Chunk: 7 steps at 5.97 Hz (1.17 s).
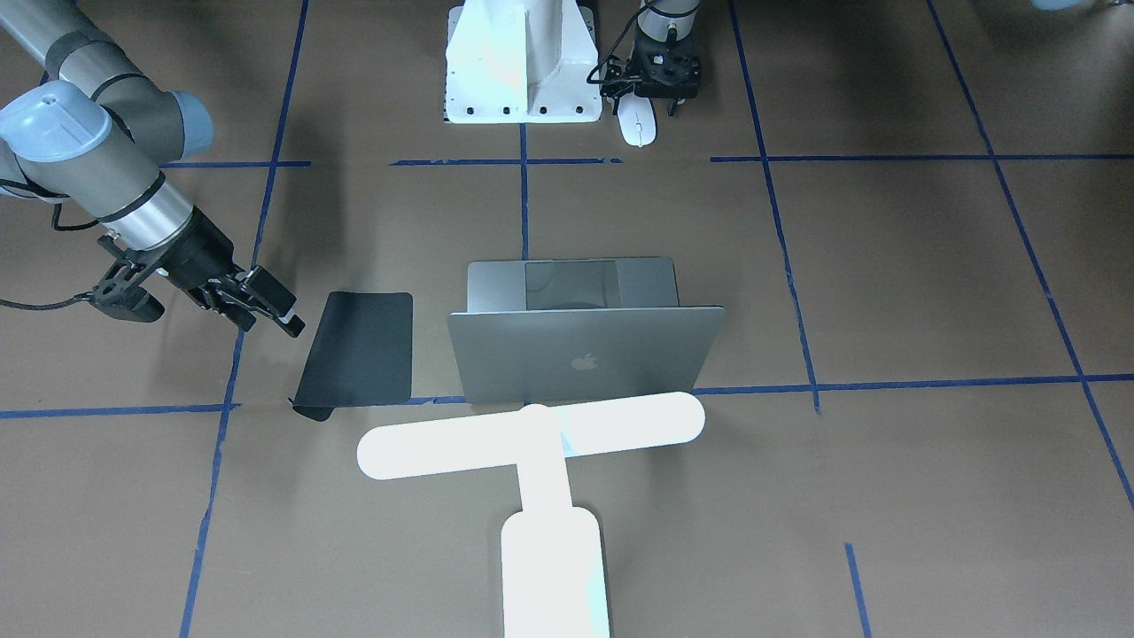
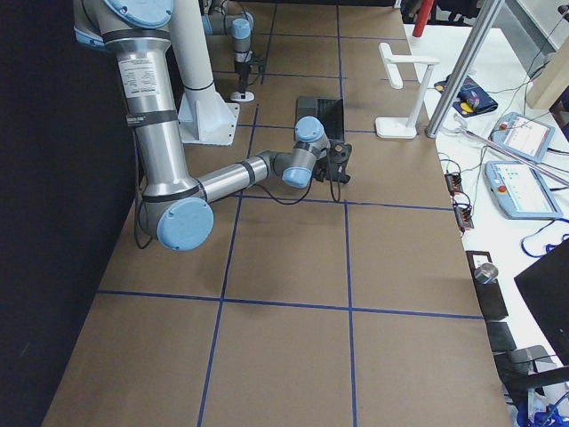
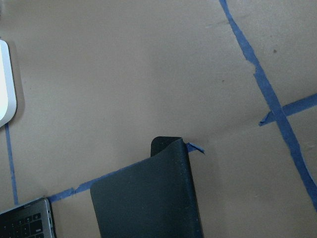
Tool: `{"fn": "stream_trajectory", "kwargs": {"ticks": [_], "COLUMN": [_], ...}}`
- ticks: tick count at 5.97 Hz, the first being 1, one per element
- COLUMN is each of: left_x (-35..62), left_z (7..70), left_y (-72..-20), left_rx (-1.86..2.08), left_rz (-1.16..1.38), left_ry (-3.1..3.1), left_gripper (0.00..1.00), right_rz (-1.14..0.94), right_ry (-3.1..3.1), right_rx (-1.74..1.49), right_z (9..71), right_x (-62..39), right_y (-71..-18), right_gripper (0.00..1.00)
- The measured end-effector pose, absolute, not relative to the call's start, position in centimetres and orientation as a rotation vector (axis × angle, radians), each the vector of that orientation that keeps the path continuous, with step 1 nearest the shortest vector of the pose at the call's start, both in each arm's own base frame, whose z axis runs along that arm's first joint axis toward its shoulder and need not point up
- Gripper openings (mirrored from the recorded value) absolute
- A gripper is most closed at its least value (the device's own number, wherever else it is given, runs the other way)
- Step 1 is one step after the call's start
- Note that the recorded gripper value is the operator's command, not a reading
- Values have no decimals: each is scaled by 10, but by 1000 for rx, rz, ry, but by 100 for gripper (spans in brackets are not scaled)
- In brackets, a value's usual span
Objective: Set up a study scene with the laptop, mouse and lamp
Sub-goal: 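Release the pad with the right gripper while the left gripper descends over the mouse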
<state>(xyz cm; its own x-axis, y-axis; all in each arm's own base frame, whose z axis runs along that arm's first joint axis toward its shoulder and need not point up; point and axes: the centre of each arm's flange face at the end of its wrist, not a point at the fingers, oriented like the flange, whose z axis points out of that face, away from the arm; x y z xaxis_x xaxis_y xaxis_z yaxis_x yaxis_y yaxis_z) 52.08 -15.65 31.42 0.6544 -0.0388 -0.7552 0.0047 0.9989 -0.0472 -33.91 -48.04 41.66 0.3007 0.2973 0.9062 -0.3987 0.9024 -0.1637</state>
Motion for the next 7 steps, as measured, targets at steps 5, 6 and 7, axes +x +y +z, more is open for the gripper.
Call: {"fn": "stream_trajectory", "kwargs": {"ticks": [5,6,7], "left_x": [527,527,528], "left_z": [322,324,325], "left_y": [-154,-152,-151], "left_rx": [-66,-78,-84], "left_rz": [-41,-36,-33], "left_ry": [865,861,859], "left_gripper": [98,95,90], "right_rz": [464,463,463], "right_ry": [-1183,-1183,-1183], "right_rx": [102,99,98], "right_z": [417,417,417], "right_x": [-327,-326,-325], "right_y": [-472,-471,-471], "right_gripper": [100,100,100]}}
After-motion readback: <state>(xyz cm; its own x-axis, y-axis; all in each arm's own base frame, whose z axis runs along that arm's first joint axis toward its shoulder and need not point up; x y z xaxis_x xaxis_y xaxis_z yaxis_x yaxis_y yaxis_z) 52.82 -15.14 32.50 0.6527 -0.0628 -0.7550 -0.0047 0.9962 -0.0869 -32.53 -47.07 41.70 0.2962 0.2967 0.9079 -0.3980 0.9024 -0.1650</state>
